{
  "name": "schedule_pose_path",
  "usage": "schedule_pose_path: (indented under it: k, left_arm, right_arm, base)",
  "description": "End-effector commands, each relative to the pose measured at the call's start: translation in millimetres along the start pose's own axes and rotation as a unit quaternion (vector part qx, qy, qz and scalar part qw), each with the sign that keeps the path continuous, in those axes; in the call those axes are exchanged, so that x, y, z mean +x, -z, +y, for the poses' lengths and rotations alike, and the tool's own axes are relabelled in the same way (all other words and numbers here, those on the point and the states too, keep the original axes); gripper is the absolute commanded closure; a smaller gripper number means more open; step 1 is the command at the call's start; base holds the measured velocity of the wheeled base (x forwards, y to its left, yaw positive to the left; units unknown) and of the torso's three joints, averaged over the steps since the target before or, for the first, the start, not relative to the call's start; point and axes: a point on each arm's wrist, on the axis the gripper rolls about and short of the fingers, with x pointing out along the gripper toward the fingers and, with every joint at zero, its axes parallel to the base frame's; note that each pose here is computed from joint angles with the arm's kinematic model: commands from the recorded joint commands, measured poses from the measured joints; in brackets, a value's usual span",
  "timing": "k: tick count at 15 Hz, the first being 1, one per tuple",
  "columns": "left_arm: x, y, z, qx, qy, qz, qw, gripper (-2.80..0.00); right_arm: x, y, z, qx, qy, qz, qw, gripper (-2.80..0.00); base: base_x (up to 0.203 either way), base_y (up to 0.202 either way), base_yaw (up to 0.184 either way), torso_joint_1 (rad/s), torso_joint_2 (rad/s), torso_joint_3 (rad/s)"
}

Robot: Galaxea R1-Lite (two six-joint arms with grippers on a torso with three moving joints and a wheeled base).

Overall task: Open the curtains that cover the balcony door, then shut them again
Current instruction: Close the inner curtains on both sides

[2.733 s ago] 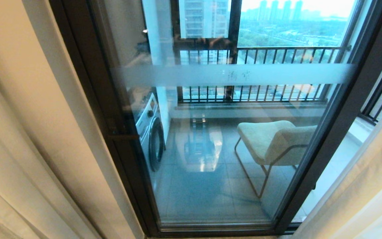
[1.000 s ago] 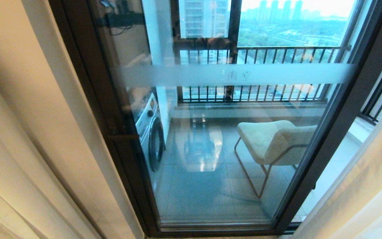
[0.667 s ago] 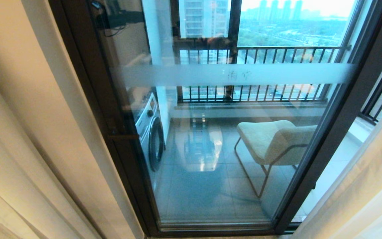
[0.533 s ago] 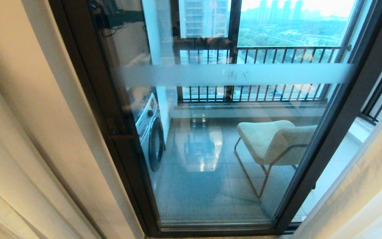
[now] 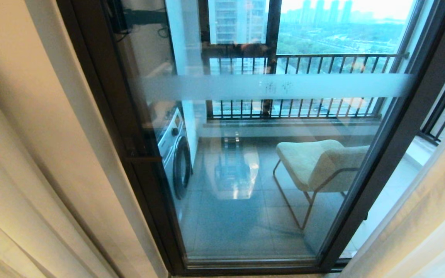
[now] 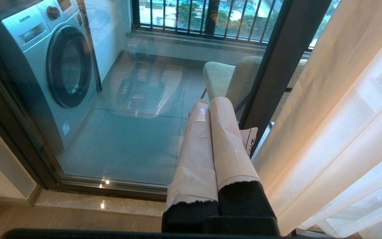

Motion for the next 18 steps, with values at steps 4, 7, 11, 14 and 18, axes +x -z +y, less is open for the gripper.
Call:
schedule_pose_path:
  k: [4, 7, 11, 14, 18]
  left_arm:
    - [45.2, -8.7, -5.4, -0.001, 0.007, 0.002, 1.0000, -2.80]
    - [66.4, -12.8, -6.6, -0.001, 0.007, -0.005, 1.0000, -2.80]
    - [90.8, -18.7, -12.3, -0.002, 0.015, -0.021, 0.9997, -2.80]
    - [100.5, -11.2, -20.7, 0.002, 0.034, -0.010, 0.9994, -2.80]
    - [101.0, -4.7, -40.5, 0.004, 0.065, -0.004, 0.9978, -2.80]
  right_arm:
    - [0.1, 0.0, 0.0, 0.000, -0.001, 0.001, 1.000, 0.00]
    - [0.1, 0.0, 0.0, 0.000, 0.000, 0.001, 1.000, 0.00]
    - [0.1, 0.0, 0.0, 0.000, 0.000, 0.001, 1.000, 0.00]
    - [0.1, 0.0, 0.0, 0.000, 0.000, 0.001, 1.000, 0.00]
    - [0.1, 0.0, 0.0, 0.000, 0.000, 0.001, 1.000, 0.00]
  base:
    - [0.000, 0.000, 0.000, 0.000, 0.00, 0.000]
    - [0.000, 0.000, 0.000, 0.000, 0.00, 0.000]
    - [0.000, 0.000, 0.000, 0.000, 0.00, 0.000]
    - [0.000, 0.000, 0.000, 0.000, 0.00, 0.000]
    - [0.000, 0.000, 0.000, 0.000, 0.00, 0.000]
